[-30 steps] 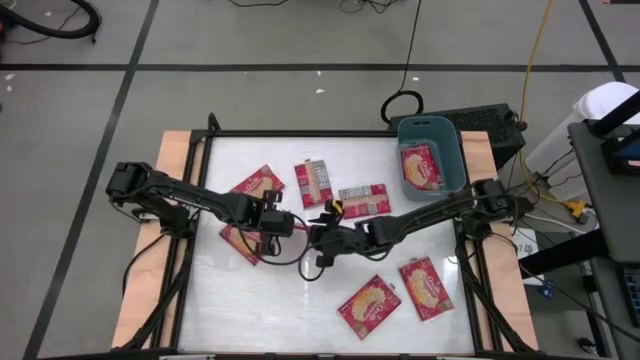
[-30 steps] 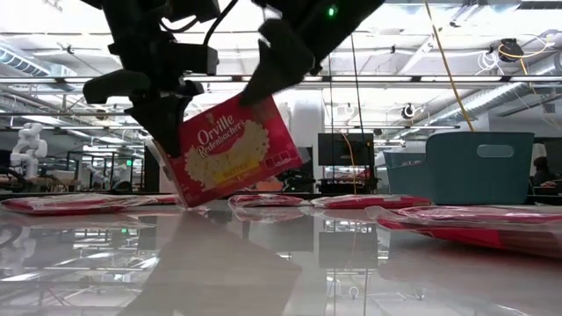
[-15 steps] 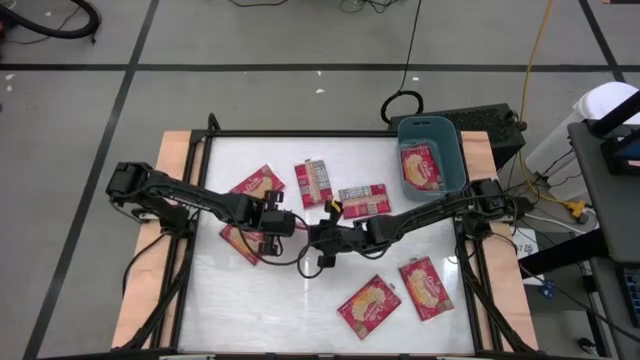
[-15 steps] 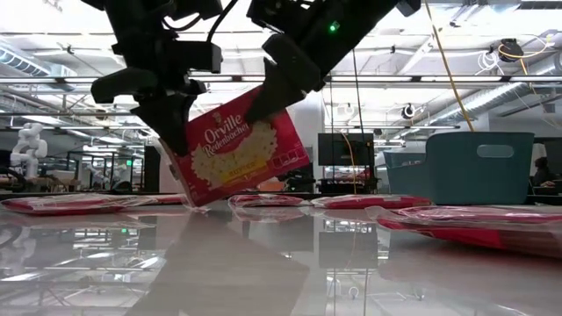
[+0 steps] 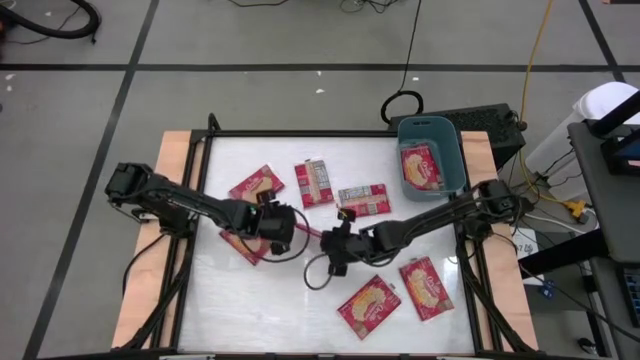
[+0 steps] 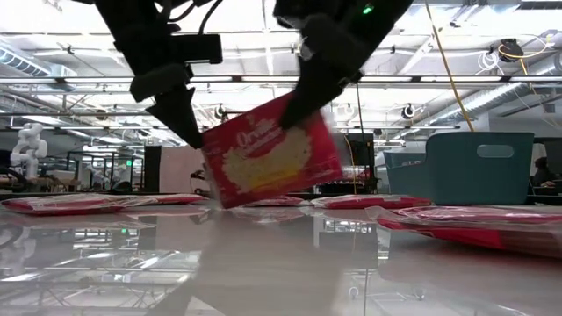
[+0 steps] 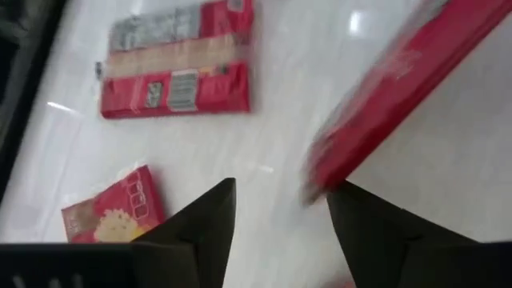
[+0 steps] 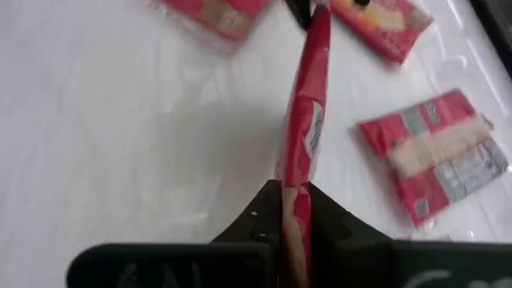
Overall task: Sort popcorn bags into baskets
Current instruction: Put the red popcorn bag into the blue bin
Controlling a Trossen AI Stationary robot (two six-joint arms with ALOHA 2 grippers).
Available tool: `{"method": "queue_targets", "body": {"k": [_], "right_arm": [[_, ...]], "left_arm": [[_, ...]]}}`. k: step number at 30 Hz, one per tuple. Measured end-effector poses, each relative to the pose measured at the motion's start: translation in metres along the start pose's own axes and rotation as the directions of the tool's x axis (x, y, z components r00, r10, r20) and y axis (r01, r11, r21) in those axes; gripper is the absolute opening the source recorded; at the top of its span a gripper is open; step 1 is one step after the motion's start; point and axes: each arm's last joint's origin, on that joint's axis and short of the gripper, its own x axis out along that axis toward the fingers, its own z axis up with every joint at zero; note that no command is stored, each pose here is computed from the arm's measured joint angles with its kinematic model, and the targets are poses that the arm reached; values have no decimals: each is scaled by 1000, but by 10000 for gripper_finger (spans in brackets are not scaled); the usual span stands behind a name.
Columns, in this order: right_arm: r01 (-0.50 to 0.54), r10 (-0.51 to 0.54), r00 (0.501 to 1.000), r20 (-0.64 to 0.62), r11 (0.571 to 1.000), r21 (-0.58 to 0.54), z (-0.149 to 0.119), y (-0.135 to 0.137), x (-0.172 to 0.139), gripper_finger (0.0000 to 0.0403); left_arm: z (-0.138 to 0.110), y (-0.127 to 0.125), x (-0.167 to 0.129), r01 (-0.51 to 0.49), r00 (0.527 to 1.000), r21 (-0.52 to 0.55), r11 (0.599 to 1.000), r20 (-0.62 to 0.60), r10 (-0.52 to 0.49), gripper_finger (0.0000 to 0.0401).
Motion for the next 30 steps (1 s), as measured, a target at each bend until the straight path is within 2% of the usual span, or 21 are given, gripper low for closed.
{"method": "queue_targets", "body": {"k": [4,9,18,24,30], "right_arm": [[53,-52,999,-12,998,22,-5,6,-25,12],[150,-151,988,17,986,66,-11,6,-64,12],[390,-401,915,42,907,161,-32,-9,-117,9],[470,-501,858,112,854,224,-35,-29,-144,9],[519,-578,803,146,798,307,-39,-60,-172,9]], "left_arm": [[-6,-12,0,-44,993,-34,998,104,47,197],[-13,-22,8,-46,967,-125,991,245,76,176],[-19,-37,12,136,865,-241,961,501,4,152],[-24,-44,8,199,819,-234,952,573,-30,152],[-27,-49,5,218,809,-220,951,586,-50,152]]}}
